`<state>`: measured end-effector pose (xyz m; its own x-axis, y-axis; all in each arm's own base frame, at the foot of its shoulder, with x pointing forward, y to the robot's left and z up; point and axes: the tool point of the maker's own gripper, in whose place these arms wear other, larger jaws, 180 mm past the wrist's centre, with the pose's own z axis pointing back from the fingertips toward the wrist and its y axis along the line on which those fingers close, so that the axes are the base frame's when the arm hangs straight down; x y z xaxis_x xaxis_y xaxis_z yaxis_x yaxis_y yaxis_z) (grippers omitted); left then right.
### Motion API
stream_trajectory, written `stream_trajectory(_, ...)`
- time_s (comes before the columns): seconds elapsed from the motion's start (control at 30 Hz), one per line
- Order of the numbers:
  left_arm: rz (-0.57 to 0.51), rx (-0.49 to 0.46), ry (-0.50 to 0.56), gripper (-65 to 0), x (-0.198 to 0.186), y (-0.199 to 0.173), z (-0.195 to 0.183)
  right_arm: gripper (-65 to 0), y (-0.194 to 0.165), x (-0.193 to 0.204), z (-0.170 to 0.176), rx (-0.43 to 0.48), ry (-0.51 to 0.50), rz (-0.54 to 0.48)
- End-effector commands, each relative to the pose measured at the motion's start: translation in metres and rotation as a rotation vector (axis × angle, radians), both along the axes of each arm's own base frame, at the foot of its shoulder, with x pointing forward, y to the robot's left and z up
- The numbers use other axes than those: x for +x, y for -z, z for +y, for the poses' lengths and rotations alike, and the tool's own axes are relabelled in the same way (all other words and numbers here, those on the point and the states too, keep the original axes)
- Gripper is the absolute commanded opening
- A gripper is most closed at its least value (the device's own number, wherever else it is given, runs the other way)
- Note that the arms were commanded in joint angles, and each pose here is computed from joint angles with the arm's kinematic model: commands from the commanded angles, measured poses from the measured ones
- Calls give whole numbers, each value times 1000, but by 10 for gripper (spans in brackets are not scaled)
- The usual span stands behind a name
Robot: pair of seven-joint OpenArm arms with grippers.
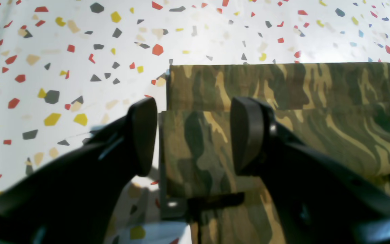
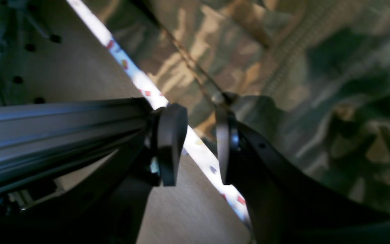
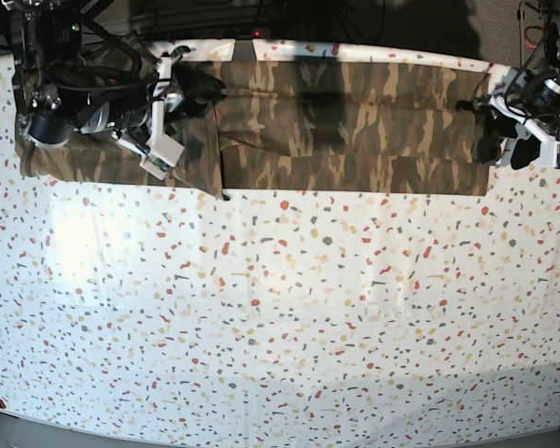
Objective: Fold the T-shirt properly
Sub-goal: 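Grasp the folded shirt's end with the right gripper and fold it inward, then grasp the opposite end of the folded strip with the left gripper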
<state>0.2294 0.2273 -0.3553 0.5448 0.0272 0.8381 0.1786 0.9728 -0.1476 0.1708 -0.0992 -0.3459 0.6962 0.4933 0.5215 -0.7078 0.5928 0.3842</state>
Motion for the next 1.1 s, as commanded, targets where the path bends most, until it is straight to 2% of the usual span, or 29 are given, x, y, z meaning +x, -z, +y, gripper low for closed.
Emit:
stream_trajectory(0.0, -49, 2, 10, -315, 6, -14, 1, -455, -11, 3, 4, 43, -10, -22)
stream_trajectory(0.13, -47, 16, 15, -315, 6, -14, 3, -455, -20, 9, 10, 85, -18, -41)
stream_trajectory(0.33, -37, 73, 43, -315, 9, -18, 16, -455, -22, 49, -10, -24, 63, -210)
stream_trajectory(0.4, -22, 65, 40, -315, 7, -15, 17, -455, -24, 56, -15, -40, 85, -246)
stream_trajectory(0.53, 16, -11, 12, -315, 1, 0, 20, -455, -24, 57, -16, -42, 88, -248)
stream_trajectory(0.7, 66, -157, 5, -315, -13, 25, 19, -455, -24, 57, -16, -42, 88, -249)
stream_trajectory(0.83, 103, -229, -5, -315, -20, 41, 19, -455, -25, 57, -15, -39, 89, -252)
stream_trajectory(0.97, 231, -340, 5, -315, -34, 59, 8, -455, -26, 59, -14, -28, 93, -261)
stream_trajectory(1.07, 248, -417, 14, -315, -35, 55, 0, -455, -29, 61, -12, -11, 100, -276)
